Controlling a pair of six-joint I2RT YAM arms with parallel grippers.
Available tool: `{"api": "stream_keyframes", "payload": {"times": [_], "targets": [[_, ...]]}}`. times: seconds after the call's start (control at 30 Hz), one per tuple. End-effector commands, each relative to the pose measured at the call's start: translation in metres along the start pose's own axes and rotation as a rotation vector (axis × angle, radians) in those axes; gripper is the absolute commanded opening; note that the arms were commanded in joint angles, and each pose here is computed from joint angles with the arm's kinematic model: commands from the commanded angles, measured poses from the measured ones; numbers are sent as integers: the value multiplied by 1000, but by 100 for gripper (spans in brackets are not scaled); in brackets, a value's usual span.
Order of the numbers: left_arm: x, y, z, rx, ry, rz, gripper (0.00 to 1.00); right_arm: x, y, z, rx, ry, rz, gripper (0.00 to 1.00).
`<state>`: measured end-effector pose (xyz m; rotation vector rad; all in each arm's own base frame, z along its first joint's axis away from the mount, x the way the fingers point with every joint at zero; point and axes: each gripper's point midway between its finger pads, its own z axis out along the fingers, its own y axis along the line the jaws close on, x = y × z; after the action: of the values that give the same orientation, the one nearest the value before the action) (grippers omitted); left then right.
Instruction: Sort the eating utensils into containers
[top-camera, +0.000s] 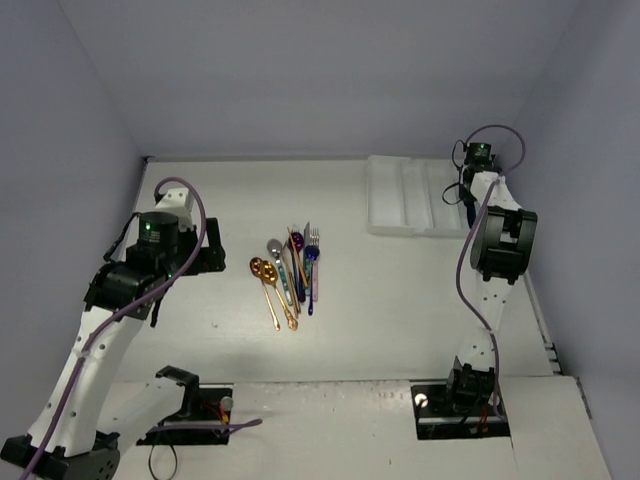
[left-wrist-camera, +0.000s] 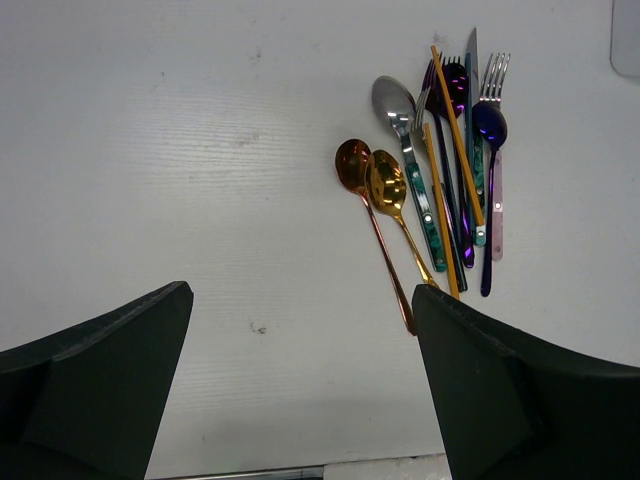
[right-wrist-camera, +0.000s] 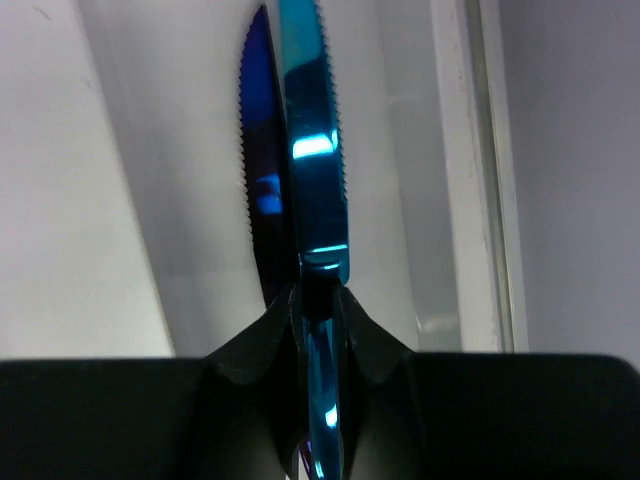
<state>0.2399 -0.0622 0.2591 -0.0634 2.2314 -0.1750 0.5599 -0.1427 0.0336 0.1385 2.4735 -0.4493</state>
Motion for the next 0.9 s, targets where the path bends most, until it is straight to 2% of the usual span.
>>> {"api": "stream_keyframes", "payload": {"times": [0.0, 0.07, 0.13, 0.43, 0.53, 0.6, 0.67, 0.8, 0.87], "targets": [[-6, -7, 2, 18, -14, -41, 91, -48, -8, -19, -23, -132, 25, 12], [-3, -7, 5, 17, 0, -48, 91, -51, -7, -23, -34, -140, 33, 26], [-4, -9, 7, 20, 4, -58, 91, -52, -10, -29, -29, -145, 42, 33], [-14, -20, 15, 39, 22, -102, 91, -88, -23, -154, -64, -314, 195, 42], [-15, -22, 17, 43, 22, -111, 91, -70, 4, -192, -128, -321, 217, 41], [-16, -22, 18, 45, 21, -113, 91, -39, 39, -209, -191, -283, 200, 41], [-16, -24, 19, 51, 21, -110, 91, -28, 78, -242, -282, -301, 204, 41], [-15, -29, 24, 75, 33, -112, 91, 27, 138, -271, -402, -238, 192, 41], [-16, -37, 29, 102, 43, -122, 87, 42, 161, -284, -431, -232, 178, 41]]}}
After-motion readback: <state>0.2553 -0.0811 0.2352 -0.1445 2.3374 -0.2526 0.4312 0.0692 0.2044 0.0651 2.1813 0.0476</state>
